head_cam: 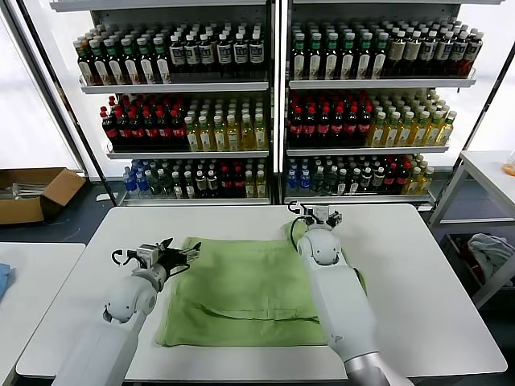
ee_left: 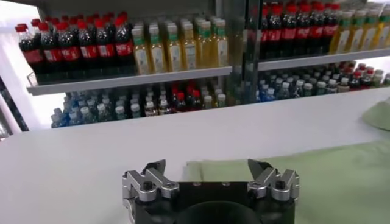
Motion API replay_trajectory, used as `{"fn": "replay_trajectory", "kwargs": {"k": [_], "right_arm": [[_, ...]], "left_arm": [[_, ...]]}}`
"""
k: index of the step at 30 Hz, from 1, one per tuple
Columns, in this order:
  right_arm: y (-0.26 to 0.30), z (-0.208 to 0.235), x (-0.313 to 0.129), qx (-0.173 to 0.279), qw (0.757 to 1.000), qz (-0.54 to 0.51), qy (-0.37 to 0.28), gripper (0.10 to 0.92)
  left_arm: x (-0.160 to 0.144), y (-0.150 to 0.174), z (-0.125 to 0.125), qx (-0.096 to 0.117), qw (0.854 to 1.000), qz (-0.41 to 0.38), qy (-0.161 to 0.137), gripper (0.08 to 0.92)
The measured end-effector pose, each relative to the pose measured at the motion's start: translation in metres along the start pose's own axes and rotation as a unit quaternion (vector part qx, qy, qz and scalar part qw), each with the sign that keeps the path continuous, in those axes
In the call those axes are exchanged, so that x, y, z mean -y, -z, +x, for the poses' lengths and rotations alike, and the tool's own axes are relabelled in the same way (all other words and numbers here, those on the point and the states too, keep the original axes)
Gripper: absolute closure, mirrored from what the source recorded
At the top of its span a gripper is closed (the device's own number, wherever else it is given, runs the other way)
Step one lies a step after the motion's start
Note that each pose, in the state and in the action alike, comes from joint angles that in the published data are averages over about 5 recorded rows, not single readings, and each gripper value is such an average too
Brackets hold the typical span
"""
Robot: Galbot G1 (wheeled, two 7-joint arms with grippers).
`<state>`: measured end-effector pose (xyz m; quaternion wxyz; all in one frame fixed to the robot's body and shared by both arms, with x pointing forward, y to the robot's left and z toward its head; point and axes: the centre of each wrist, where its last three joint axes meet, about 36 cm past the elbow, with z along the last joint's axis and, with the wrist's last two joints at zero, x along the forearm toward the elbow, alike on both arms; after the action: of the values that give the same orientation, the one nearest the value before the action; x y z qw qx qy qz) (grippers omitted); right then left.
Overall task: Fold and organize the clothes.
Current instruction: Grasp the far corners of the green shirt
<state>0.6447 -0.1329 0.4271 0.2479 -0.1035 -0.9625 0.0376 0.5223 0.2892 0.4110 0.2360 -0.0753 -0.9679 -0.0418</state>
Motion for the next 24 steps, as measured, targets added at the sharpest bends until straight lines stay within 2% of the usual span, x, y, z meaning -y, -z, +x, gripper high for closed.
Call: {"fn": "replay_trajectory", "kwargs": {"k": [12, 24], "right_arm": [[-0.014, -0.019, 0.001, -0.03, 1.0, 0.008, 0.001, 0.2], [-0.022, -0.023, -0.001, -0.04, 0.999, 0.007, 0.005, 0.2]], "left_arm": [[-0.002, 0.002, -0.035, -0.021, 1.0, 0.0, 0.011, 0.177], [-0.002, -0.006, -0.045, -0.039, 0.999, -0.006, 0.015, 0.179]]}}
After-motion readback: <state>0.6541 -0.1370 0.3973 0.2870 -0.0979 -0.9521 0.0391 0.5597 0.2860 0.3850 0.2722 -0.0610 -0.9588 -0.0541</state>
